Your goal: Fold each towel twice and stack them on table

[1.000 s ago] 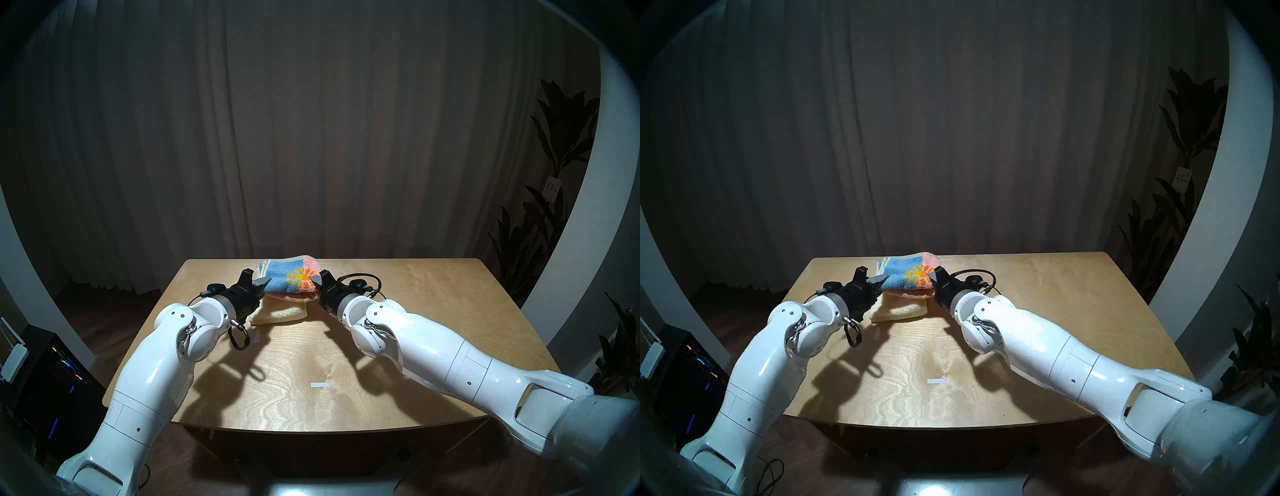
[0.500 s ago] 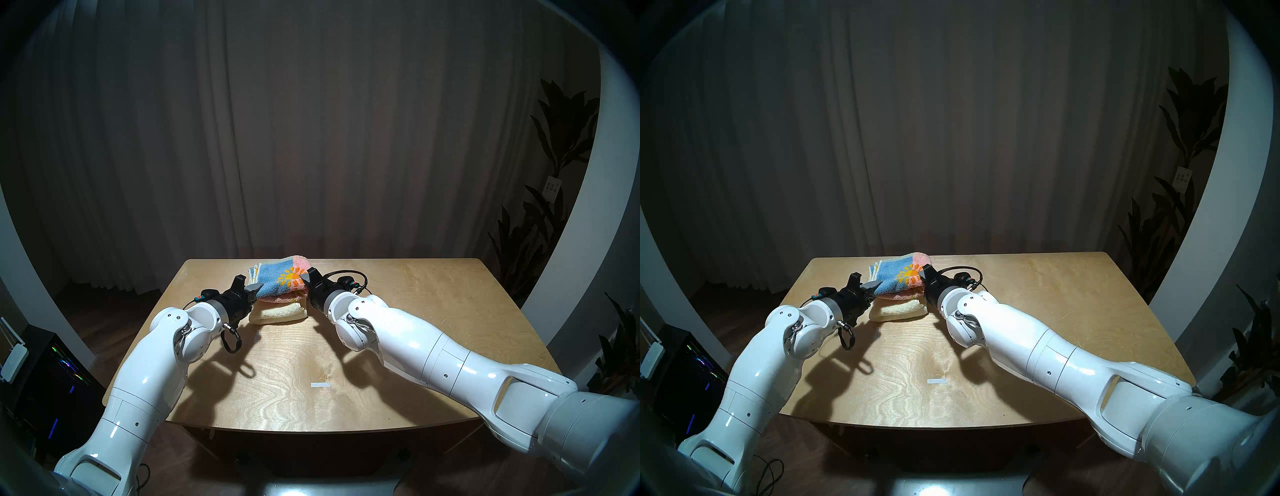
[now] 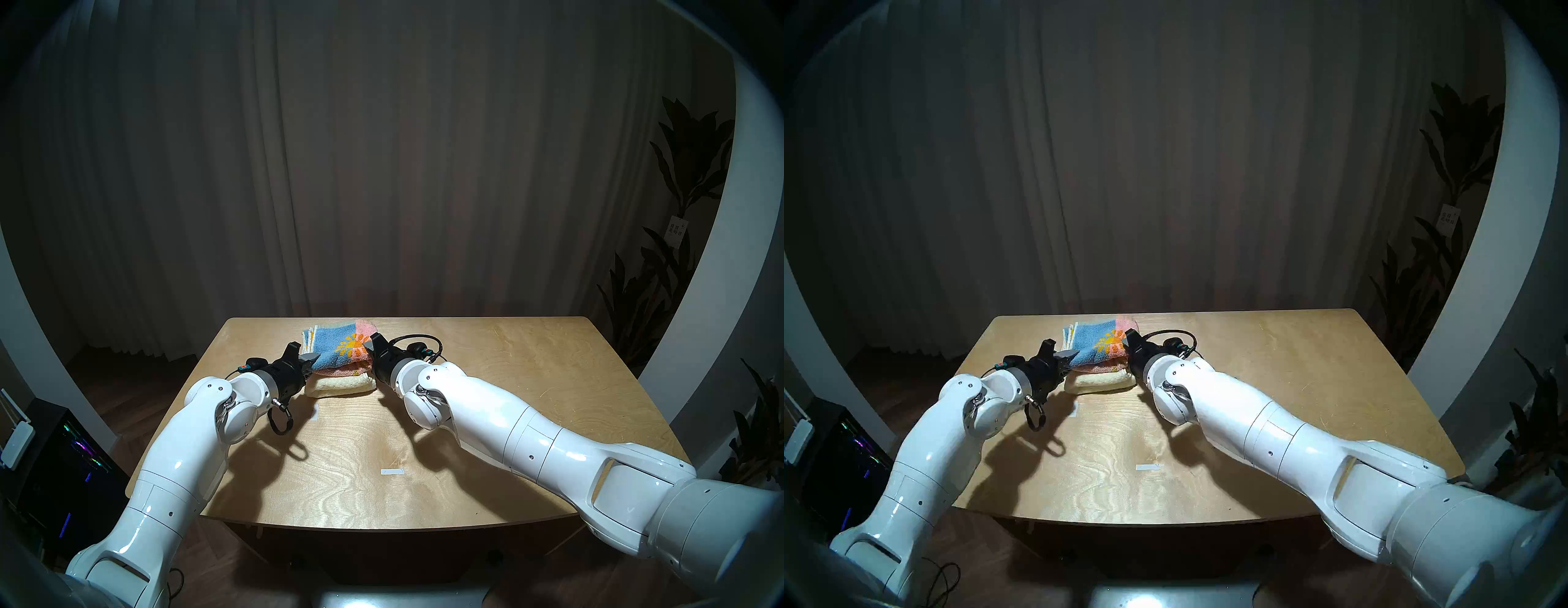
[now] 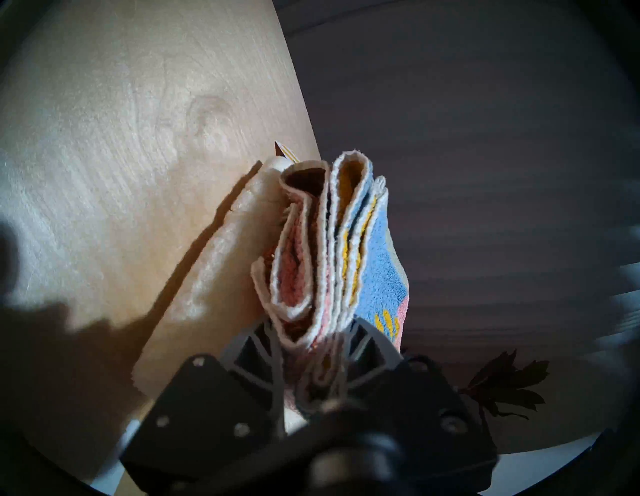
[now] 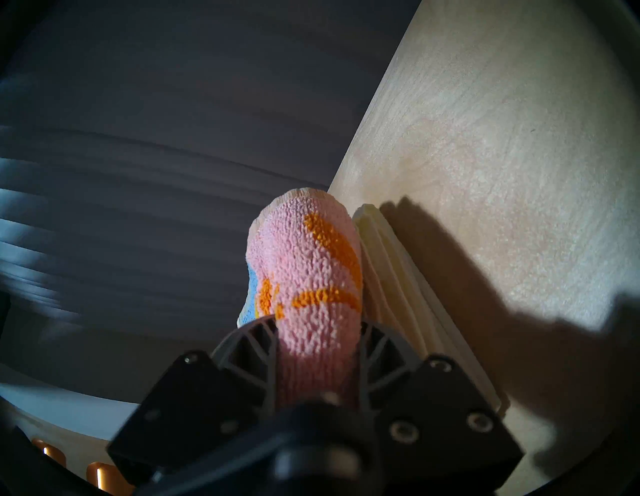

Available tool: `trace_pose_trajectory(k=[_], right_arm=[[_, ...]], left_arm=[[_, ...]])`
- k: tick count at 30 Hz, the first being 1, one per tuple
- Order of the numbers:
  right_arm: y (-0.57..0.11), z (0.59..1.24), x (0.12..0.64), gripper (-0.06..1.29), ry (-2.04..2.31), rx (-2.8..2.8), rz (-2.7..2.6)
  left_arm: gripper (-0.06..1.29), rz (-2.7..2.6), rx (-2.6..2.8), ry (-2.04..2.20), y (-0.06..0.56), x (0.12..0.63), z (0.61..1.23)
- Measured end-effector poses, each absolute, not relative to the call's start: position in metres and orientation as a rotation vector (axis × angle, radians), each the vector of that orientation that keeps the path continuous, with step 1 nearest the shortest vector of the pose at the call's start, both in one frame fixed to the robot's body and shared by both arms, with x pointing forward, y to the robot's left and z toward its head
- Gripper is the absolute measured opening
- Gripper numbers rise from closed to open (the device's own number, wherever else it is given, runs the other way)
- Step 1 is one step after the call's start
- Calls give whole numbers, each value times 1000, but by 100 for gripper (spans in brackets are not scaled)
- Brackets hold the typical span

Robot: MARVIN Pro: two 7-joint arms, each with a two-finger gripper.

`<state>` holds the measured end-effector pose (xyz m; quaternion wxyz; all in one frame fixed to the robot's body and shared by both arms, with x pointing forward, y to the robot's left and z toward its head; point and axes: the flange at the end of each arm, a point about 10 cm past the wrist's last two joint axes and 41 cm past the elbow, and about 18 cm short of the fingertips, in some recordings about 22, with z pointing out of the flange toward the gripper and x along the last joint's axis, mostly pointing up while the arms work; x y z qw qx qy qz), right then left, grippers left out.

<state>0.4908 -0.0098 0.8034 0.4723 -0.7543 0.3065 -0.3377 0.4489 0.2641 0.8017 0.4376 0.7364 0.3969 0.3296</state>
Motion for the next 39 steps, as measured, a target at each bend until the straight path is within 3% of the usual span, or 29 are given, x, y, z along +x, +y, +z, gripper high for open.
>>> trace_pose_trajectory(k=[7, 10, 11, 13, 18, 22, 23, 26, 39], right_arm=[[-7, 803, 493, 30, 782, -1910, -809], [-5, 805, 494, 30, 793, -1940, -796], [-4, 806, 494, 30, 794, -1943, -794], [-2, 807, 494, 30, 795, -1952, -789], [0, 809, 493, 31, 798, -1964, -781], [2, 812, 492, 55, 793, -1966, -783], [2, 814, 491, 67, 791, -1965, -786], [2, 819, 490, 118, 784, -1966, -803], [-17, 831, 480, 122, 741, -2010, -919]], left_arm=[[62, 807, 1852, 993, 263, 451, 798], [89, 806, 1853, 988, 262, 452, 799], [107, 806, 1852, 987, 261, 452, 800], [118, 809, 1846, 981, 261, 454, 803], [118, 811, 1843, 976, 263, 455, 805], [118, 816, 1839, 973, 265, 454, 808], [118, 819, 1839, 972, 265, 454, 809], [118, 829, 1842, 971, 267, 454, 812], [118, 904, 1871, 1006, 277, 441, 821]])
